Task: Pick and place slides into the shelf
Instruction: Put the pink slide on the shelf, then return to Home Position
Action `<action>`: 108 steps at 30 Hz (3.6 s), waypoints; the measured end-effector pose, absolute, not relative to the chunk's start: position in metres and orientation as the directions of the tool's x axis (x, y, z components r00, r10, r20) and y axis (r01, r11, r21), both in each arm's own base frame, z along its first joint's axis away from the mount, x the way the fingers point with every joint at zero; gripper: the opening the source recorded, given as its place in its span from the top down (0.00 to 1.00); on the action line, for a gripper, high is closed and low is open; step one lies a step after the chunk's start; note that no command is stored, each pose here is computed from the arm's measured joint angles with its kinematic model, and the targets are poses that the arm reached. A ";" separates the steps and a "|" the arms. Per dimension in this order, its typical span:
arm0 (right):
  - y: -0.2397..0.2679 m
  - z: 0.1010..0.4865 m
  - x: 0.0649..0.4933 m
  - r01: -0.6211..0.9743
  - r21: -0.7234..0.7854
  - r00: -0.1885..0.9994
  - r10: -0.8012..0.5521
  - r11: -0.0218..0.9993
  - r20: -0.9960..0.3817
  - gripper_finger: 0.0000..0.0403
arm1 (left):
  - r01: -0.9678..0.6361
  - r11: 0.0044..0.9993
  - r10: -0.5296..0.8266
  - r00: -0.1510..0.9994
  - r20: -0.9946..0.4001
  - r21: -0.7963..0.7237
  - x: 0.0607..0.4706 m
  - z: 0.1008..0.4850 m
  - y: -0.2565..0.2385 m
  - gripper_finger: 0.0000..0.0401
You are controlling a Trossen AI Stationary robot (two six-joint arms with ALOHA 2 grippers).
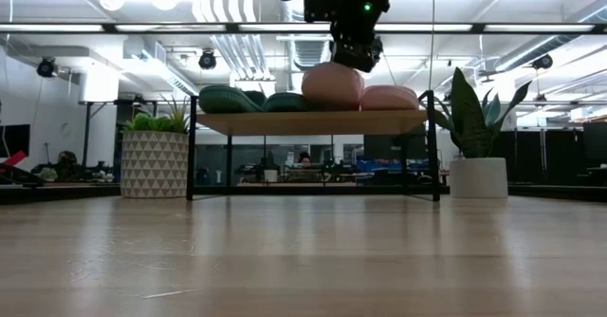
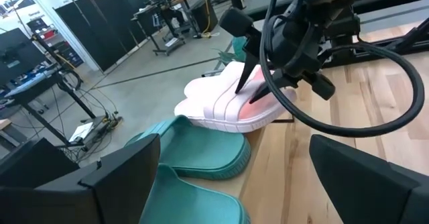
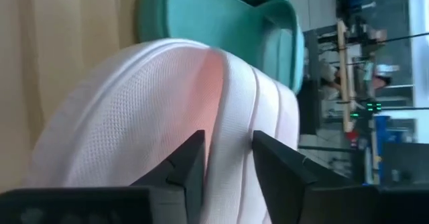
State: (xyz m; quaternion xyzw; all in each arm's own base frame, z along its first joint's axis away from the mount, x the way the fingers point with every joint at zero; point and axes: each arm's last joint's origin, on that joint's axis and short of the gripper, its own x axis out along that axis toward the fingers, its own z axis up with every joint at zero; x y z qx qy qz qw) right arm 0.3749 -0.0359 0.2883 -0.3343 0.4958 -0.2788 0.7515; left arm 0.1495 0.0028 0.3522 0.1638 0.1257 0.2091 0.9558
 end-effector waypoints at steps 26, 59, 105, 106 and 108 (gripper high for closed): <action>-0.031 0.283 0.364 -0.057 -0.752 0.289 -0.710 0.656 -0.642 0.97 | -0.345 0.858 0.442 0.873 -0.206 0.380 0.155 0.348 0.002 0.09; -0.017 0.335 0.368 0.077 -0.738 0.377 -0.705 0.670 -0.601 0.43 | -0.327 0.853 0.438 0.872 -0.217 0.407 0.159 0.346 0.002 0.09; 0.005 0.318 0.249 0.351 -0.393 0.845 -0.469 0.850 -0.258 0.51 | -0.106 0.973 0.101 0.994 0.037 0.204 0.078 0.231 -0.003 0.99; 0.005 0.317 0.248 0.345 -0.389 0.849 -0.461 0.854 -0.259 0.51 | -0.095 0.975 0.088 0.995 0.041 0.203 0.078 0.228 -0.004 0.99; 0.005 0.316 0.246 0.325 -0.370 0.864 -0.432 0.871 -0.259 0.51 | -0.080 0.976 0.079 0.997 0.012 0.205 0.081 0.220 -0.004 1.00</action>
